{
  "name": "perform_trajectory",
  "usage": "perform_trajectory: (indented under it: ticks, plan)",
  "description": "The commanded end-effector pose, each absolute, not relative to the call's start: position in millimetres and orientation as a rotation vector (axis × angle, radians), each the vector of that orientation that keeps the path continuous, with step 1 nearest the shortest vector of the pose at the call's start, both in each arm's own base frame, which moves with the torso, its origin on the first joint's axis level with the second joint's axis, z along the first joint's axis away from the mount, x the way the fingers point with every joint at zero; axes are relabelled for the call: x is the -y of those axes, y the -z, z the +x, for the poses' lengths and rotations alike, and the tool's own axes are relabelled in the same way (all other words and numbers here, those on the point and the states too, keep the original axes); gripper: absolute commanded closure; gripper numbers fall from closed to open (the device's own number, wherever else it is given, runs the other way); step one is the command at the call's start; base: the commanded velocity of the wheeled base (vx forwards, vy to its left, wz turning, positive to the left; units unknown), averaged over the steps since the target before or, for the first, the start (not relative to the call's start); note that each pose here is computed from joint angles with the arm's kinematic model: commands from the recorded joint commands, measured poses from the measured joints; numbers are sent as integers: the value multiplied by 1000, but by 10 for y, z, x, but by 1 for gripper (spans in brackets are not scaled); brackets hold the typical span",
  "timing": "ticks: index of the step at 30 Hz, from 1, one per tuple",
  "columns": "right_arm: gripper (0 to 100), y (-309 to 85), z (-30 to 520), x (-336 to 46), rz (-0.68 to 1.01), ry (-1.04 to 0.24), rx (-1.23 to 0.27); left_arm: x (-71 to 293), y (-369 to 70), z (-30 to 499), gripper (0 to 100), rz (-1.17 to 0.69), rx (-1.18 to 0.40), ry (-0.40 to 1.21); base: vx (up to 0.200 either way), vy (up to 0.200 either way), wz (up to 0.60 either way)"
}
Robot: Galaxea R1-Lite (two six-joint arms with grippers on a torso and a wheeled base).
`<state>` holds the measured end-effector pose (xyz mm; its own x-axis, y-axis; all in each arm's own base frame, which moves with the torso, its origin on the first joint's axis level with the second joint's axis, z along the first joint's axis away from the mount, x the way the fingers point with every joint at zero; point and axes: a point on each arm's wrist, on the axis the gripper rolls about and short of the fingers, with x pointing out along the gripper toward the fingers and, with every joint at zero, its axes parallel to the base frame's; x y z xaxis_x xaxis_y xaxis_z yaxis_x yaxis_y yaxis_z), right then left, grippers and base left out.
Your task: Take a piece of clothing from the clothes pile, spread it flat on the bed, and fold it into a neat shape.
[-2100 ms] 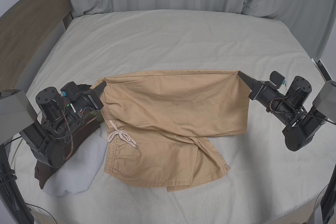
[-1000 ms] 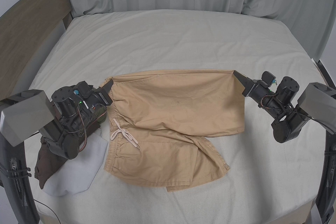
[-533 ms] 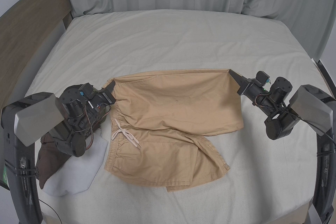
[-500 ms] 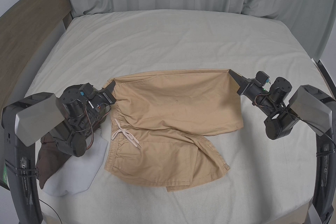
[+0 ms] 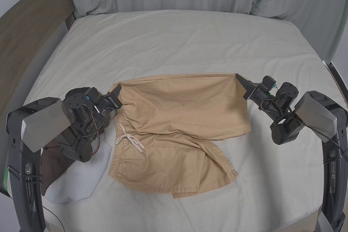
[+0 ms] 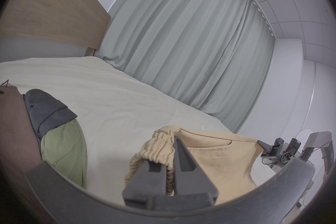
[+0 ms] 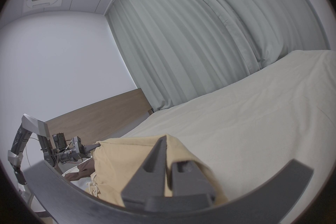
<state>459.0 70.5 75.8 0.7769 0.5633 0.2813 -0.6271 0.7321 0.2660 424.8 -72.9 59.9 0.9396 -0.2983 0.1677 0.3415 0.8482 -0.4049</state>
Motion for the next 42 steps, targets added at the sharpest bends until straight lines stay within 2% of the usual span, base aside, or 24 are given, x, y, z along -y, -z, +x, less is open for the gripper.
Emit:
perform_trajectory:
  ticks: [1,2,3,4,11,24,32,37,42]
  plan:
    - [100,-753,4594,-699,359,-658,187,731,-575,4258,100,-445,96,339,0,0,0]
    - [0,-753,4594,-699,358,-658,188,732,-584,4265,100,-445,101,340,0,0,0]
    - [0,-753,4596,-685,359,-655,188,733,-584,4270,100,-446,102,340,0,0,0]
    - [0,-753,4599,-664,358,-650,188,734,-590,4274,0,-448,105,341,0,0,0]
    - [0,-677,4476,-586,368,-627,130,815,-548,4242,0,-468,82,352,0,0,0]
    - [0,-892,3801,-604,363,-659,2,772,-525,3983,0,-467,0,329,0,0,0]
    - [0,-1012,3316,-593,325,-712,-60,605,-808,3287,0,-459,-92,338,0,0,0]
    - [0,-1056,2991,-563,298,-741,-97,541,-1116,2701,0,-399,-95,469,0,0,0]
    - [0,-956,2864,-487,319,-720,-158,519,-1212,2500,0,-375,-88,549,0,0,0]
